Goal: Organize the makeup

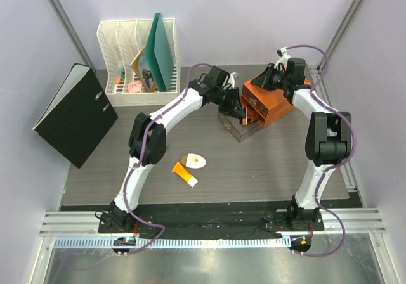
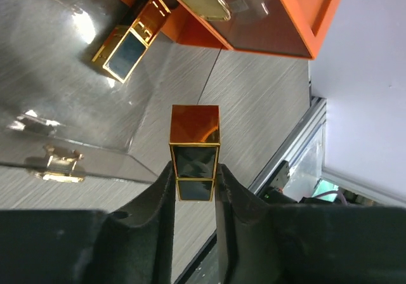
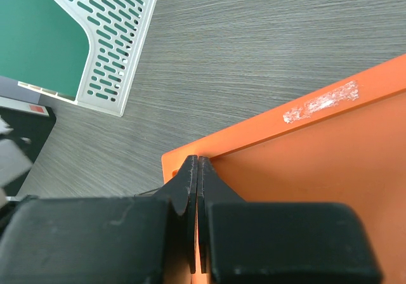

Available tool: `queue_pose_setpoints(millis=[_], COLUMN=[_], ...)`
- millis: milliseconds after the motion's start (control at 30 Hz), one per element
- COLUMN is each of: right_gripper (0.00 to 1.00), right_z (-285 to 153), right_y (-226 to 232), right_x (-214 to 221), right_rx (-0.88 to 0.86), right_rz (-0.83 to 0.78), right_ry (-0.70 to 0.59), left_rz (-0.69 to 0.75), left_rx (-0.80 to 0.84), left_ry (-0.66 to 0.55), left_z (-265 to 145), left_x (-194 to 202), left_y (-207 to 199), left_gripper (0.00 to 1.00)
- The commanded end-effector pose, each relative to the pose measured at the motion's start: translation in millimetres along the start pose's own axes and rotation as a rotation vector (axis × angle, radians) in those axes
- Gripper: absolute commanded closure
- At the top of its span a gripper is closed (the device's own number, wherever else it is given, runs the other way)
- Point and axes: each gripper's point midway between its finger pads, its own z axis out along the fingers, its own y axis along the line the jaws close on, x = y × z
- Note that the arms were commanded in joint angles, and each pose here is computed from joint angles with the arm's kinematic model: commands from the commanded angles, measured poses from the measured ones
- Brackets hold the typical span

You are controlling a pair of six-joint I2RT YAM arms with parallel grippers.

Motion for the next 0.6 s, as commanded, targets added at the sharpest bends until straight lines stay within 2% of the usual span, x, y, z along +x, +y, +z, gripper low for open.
queue_pose_setpoints(millis=[0,100,200,400,500,533,567], right_gripper=[0.99,0.99,0.99,0.99,0.99,0.99,0.99], right_z=[-26.8,-26.8,-27.0,-27.7,-27.7,-27.7,-27.4], right_y=[-77.4,-77.4,-77.4,-77.3,-77.3,-77.3,-77.0], right_x=[188.1,188.1,188.7,189.5,189.5,189.5,188.9], right_rx=[0.305,0.305,0.305,0.306,0.306,0.306,0.304], right_rz=[0.272,0.272,0.274,0.275,0.275,0.275,0.274], right_ry=[0.536,0.536,0.537,0.541,0.541,0.541,0.540], left_rz=[0.004,0.000,0.013,0.087,0.154,0.149,0.202], left_rx=[0.101,0.088,0.091,0.005,-0.117,-0.171,-0.226], left_ry=[-0.046,-0.046,-0.057,-0.115,-0.123,-0.086,-0.110], left_z=[-1.0,4.1,2.3,-31.3,-62.9,-66.3,-86.7], left_x=[-19.9,-19.6,-21.5,-30.5,-22.6,-8.7,-9.5], left_y=[-23.3,-17.3,-20.1,-19.7,2.4,21.9,27.7], left_gripper=[0.66,0.52,0.46,0.45,0.44,0.44,0.44])
